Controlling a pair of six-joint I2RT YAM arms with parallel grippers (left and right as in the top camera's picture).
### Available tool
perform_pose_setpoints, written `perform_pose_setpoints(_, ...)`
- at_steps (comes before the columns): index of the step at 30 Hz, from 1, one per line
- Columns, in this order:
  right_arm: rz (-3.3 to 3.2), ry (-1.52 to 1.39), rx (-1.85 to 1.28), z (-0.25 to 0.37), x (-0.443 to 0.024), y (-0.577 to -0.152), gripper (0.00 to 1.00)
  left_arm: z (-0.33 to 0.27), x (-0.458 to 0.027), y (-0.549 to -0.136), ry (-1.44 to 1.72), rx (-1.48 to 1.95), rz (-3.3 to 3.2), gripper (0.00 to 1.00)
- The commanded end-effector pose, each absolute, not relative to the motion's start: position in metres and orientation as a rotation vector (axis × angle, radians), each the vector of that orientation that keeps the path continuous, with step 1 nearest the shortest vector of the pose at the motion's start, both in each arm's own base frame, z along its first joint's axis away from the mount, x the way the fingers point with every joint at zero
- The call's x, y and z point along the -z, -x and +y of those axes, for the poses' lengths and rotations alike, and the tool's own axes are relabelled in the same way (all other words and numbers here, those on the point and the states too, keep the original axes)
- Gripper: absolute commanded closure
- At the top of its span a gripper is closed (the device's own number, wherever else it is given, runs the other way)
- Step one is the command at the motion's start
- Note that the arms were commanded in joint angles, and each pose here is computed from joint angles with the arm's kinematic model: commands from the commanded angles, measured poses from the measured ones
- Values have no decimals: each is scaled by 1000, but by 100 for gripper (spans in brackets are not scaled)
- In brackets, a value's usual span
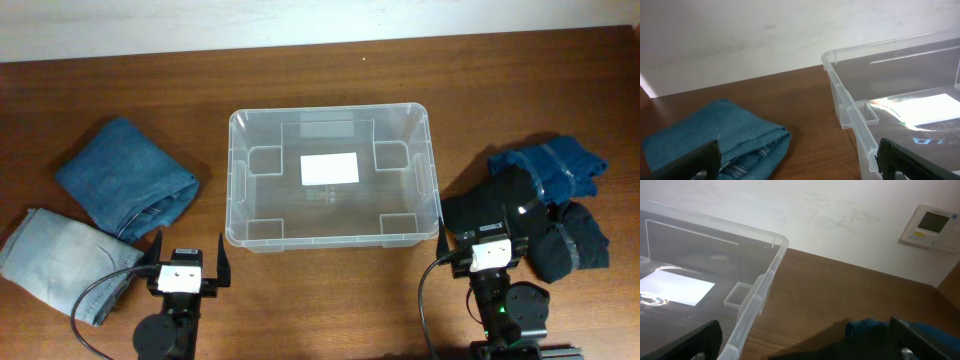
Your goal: Pack container
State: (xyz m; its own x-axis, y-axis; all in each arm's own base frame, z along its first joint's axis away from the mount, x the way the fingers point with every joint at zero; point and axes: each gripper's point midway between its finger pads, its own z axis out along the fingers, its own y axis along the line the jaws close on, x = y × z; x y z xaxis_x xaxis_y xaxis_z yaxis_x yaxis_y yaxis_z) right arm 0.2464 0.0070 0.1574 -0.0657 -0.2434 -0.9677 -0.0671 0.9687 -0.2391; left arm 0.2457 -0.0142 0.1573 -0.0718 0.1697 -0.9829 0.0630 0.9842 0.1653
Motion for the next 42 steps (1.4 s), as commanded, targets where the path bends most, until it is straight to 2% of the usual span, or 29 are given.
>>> perform_pose_setpoints(1,1639,237,156,5,-156,-246,1,-15,-156,-245,-195,-92,1639,1)
perform_pose_setpoints(13,1639,238,145,6,-156,-246,2,-15,-156,-245,-195,-91,1639,1)
perform_pose_setpoints(16,1606,91,-3,8,-169,-246,1,-12,-162,-246,-124,-52,1625,1)
perform_pose_setpoints(17,1615,1,-60,5,-171,-245,2,-12,-173,-245,-51,18,1606,0)
perform_pose_setpoints(20,1644,-31,-83,4,-182,-241,2,-11,-199,-240,-10,51,1585,1)
perform_pose_setpoints(25,1700,-87,-25,-8,-227,-231,2,2,-262,-237,51,-10,1577,1)
perform_pose_setpoints(27,1799,-99,-14,-9,-246,-229,2,8,-293,-246,78,-42,1593,1)
perform_pose_setpoints(30,1947,-122,14,-14,-258,-236,2,8,-310,-267,58,-79,1672,1)
perform_pose_setpoints(39,2409,-177,35,-24,-239,-263,1,-7,-280,-322,-29,-59,2089,1)
perform_pose_setpoints(42,2475,-238,-74,-35,-222,-269,1,-10,-276,-331,-44,-43,2142,1)
